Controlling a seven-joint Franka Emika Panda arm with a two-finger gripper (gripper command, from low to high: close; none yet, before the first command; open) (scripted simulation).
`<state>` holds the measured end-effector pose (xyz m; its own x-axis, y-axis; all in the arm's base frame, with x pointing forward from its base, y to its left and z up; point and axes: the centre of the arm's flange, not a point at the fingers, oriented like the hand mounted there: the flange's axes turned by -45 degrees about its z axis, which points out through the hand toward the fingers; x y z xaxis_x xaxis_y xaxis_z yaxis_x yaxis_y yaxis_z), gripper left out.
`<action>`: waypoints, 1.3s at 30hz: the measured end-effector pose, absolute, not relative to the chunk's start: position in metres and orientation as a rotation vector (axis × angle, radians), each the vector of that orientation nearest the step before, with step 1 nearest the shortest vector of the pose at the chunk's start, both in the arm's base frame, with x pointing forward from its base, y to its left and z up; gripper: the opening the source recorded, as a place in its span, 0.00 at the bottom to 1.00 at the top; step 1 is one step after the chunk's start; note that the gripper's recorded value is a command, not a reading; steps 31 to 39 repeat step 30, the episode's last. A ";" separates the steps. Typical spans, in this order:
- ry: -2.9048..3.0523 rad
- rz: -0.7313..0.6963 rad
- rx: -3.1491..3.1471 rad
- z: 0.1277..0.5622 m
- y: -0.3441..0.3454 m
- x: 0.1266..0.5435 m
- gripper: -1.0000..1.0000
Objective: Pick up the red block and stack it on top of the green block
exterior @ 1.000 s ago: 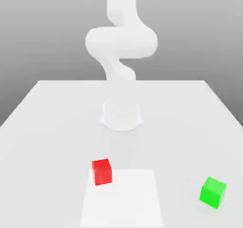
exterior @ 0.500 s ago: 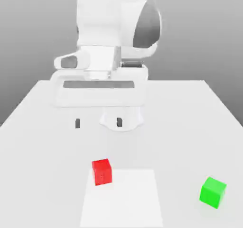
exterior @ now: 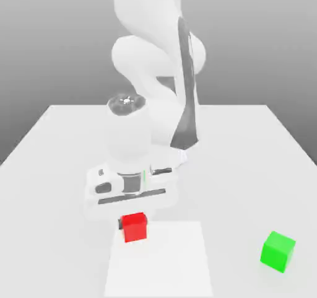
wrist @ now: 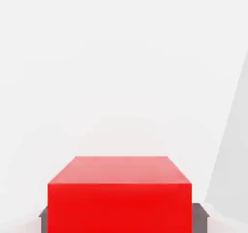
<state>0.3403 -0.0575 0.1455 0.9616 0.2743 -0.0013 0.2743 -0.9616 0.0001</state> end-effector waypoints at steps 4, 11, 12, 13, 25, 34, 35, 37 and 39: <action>0.435 -0.001 3.112 0.159 -0.058 0.341 0.00; 0.580 -0.003 3.085 0.210 -0.030 0.356 0.00; 0.686 -0.004 3.061 0.214 -0.008 0.366 0.00; 0.789 -0.005 3.034 0.217 0.014 0.376 0.00; 1.640 -0.001 2.679 0.212 0.248 0.404 0.00; 1.644 -0.001 2.677 0.188 0.249 0.403 1.00; 1.644 -0.001 2.677 0.188 0.249 0.403 1.00; 1.644 -0.001 2.677 0.188 0.249 0.403 1.00; 1.644 -0.001 2.677 0.188 0.249 0.403 1.00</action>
